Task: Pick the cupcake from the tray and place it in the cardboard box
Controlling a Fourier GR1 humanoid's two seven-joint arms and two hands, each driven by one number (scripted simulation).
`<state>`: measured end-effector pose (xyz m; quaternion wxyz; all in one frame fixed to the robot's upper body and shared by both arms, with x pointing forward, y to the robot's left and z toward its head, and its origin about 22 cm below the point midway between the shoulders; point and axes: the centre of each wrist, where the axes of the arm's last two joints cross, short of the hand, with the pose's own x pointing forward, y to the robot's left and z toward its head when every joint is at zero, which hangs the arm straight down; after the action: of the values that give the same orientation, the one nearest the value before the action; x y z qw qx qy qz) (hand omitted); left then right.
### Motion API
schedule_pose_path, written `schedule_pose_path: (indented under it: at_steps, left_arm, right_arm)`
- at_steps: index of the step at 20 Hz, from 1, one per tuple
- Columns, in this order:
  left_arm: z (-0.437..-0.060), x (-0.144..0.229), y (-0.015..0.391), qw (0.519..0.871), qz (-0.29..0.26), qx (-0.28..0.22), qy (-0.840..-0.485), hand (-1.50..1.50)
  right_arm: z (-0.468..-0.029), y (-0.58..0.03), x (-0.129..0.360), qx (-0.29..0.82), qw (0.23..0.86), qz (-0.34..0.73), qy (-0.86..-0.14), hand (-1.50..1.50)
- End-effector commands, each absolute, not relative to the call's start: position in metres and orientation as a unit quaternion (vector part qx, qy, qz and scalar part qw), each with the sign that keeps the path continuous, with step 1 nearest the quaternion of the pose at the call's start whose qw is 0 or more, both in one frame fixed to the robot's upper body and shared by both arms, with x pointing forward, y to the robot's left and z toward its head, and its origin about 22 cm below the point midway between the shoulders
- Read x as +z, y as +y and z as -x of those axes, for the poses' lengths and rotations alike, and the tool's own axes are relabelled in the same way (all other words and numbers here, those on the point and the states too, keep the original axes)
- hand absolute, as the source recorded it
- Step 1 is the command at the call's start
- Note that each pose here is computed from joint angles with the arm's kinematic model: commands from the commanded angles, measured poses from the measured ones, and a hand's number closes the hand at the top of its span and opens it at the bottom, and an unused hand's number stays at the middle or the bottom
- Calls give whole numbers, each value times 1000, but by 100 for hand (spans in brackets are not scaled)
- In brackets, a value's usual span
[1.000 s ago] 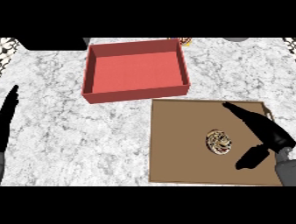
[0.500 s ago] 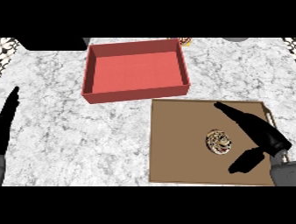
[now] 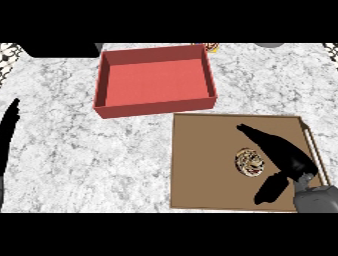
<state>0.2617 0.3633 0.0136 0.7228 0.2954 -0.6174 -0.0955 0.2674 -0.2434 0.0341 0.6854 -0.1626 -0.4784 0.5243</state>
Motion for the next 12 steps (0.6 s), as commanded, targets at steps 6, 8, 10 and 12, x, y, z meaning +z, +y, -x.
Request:
schedule_pose_path:
  at_steps: [6, 8, 10, 12]
  left_arm:
    - [-267, 15, 361, 722, -294, -100, -618, 0]
    - [-262, 7, 353, 728, -287, -94, -616, 0]
    - [-277, 20, 352, 724, -295, -99, -615, 0]
    - [-270, 20, 353, 720, -297, -96, -619, 0]
  right_arm:
    - [-282, -234, 11, 521, 646, 242, -502, 150]
    - [-273, -236, -3, 506, 640, 262, -516, 150]
    - [-296, -234, -12, 501, 636, 276, -517, 150]
    - [-291, -219, 5, 501, 624, 295, -522, 150]
